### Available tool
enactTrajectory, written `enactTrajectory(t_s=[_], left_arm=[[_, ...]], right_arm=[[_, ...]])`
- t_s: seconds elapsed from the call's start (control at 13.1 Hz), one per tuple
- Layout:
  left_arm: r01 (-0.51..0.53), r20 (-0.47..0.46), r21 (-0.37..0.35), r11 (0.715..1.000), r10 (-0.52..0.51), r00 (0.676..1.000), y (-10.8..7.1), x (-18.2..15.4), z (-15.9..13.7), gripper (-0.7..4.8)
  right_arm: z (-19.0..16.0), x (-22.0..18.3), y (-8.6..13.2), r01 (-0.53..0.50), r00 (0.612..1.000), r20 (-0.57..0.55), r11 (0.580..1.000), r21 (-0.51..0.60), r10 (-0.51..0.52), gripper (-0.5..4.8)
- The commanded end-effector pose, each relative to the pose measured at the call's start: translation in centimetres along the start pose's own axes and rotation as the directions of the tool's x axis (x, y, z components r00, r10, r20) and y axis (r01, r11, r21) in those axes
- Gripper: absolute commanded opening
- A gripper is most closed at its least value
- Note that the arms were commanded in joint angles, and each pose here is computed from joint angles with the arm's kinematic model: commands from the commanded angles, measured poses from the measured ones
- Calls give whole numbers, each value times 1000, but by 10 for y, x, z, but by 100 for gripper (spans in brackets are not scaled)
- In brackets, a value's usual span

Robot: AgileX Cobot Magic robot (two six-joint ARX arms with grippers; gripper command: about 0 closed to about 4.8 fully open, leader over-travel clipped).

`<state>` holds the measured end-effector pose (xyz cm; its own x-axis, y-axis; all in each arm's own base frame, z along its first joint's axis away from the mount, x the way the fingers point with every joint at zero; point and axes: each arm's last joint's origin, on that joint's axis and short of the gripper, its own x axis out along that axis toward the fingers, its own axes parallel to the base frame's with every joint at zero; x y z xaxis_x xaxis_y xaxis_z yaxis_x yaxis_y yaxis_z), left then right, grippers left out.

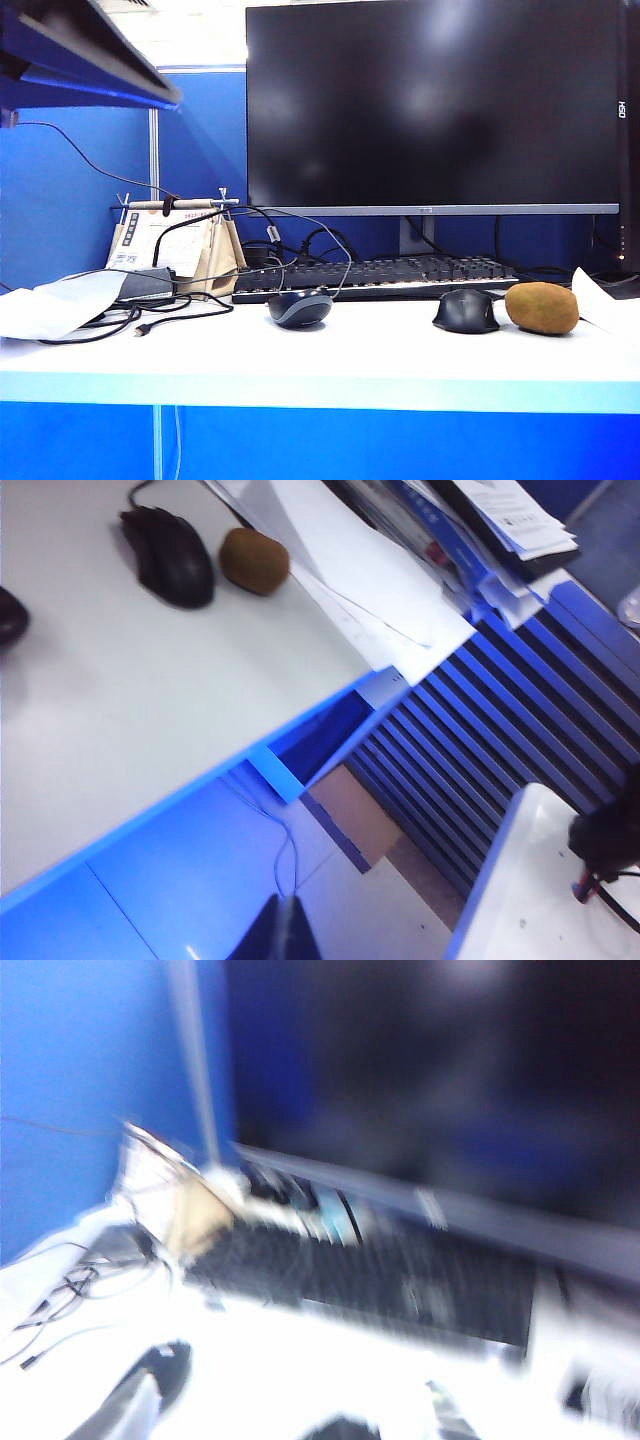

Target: Pick up the kiwi and place it near the upside-down mouse.

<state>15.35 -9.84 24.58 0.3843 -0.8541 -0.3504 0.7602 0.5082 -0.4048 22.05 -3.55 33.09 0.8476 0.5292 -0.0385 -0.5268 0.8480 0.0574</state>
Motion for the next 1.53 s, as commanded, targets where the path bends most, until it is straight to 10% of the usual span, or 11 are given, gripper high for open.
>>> enactTrajectory(t_s=[0.08, 0.46, 0.76, 1.53], left_arm=[[11, -8, 0, 1000, -11, 1000, -1, 0, 0, -1], [31, -43, 13, 999, -31, 999, -2, 0, -4, -1], [29, -51, 67, 997, -26, 998, -2, 0, -5, -1], [36, -52, 140, 990, -29, 998, -2, 0, -5, -1]], right_arm=[[-20, 13, -30, 4, 999, -40, 1000, -1, -4, 326], [-107, 73, -78, 21, 983, -186, 998, 59, -10, 442], [-140, 112, -52, -62, 956, -294, 981, -184, 5, 442], [-202, 133, -50, -59, 861, -509, 995, -85, 8, 440]])
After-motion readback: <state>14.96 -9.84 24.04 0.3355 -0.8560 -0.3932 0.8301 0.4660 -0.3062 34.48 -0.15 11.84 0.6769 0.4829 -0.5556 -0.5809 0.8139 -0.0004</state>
